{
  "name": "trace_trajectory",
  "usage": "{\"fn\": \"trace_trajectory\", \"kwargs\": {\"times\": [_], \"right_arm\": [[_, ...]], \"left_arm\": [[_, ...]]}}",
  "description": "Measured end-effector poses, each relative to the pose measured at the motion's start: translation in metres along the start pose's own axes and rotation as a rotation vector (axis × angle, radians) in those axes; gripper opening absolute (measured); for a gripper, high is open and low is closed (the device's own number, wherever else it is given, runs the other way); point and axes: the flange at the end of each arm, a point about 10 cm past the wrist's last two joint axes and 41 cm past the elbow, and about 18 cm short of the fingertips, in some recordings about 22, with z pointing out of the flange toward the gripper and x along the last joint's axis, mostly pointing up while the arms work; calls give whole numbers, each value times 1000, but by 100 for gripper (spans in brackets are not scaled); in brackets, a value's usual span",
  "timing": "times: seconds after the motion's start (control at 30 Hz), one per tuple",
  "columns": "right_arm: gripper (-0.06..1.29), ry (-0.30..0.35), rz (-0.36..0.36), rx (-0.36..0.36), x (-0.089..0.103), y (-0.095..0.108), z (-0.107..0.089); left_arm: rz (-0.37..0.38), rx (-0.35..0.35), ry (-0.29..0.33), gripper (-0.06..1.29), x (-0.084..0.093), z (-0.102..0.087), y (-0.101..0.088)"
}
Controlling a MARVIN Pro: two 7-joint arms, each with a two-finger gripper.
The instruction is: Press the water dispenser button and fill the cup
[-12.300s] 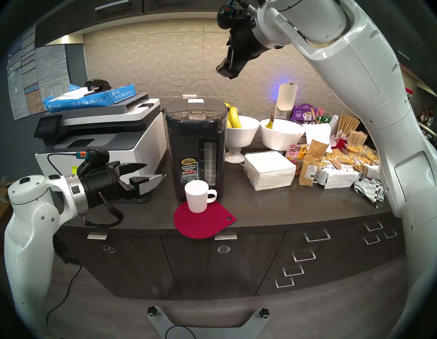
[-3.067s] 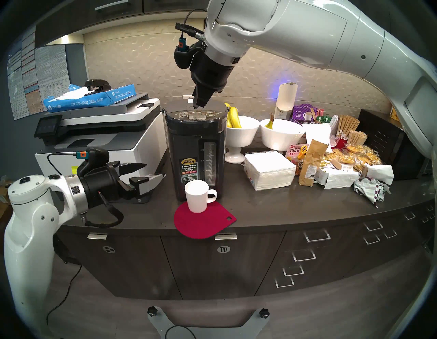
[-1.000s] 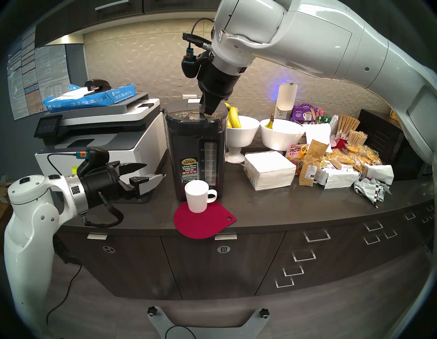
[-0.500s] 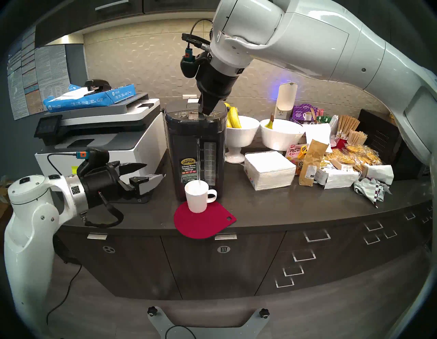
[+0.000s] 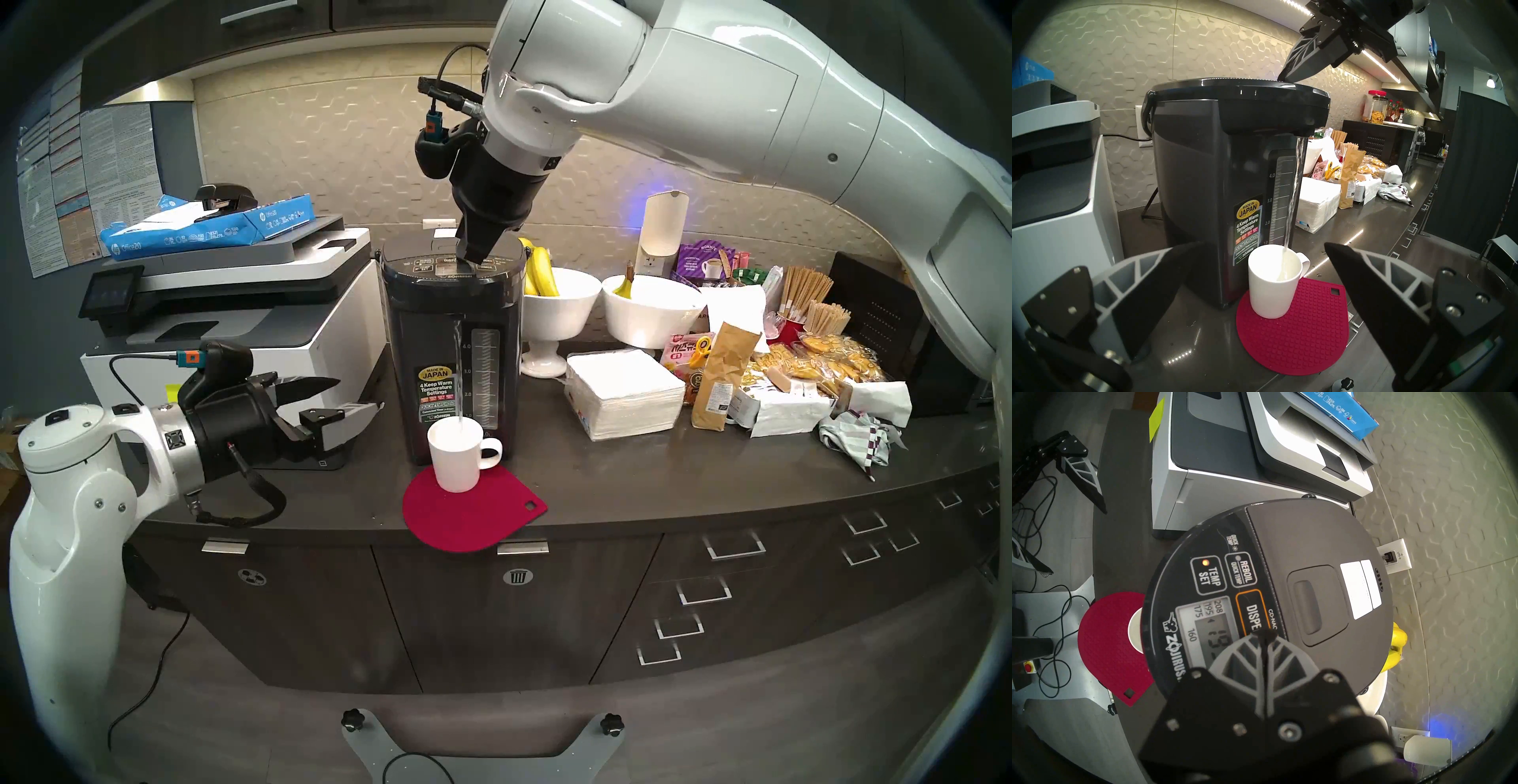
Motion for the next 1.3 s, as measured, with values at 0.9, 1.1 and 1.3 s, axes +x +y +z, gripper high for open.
{"fn": "trace_trajectory", "kwargs": {"times": [0.9, 1.1, 1.3], "right_arm": [[-3, -24, -13, -11, 7, -4, 1], [-3, -23, -19, -13, 9, -6, 1], [-3, -22, -28, -16, 10, -8, 1]], "left_arm": [[0, 0, 0, 127, 0, 0, 0], [0, 0, 0, 127, 0, 0, 0], [0, 0, 0, 127, 0, 0, 0]]}}
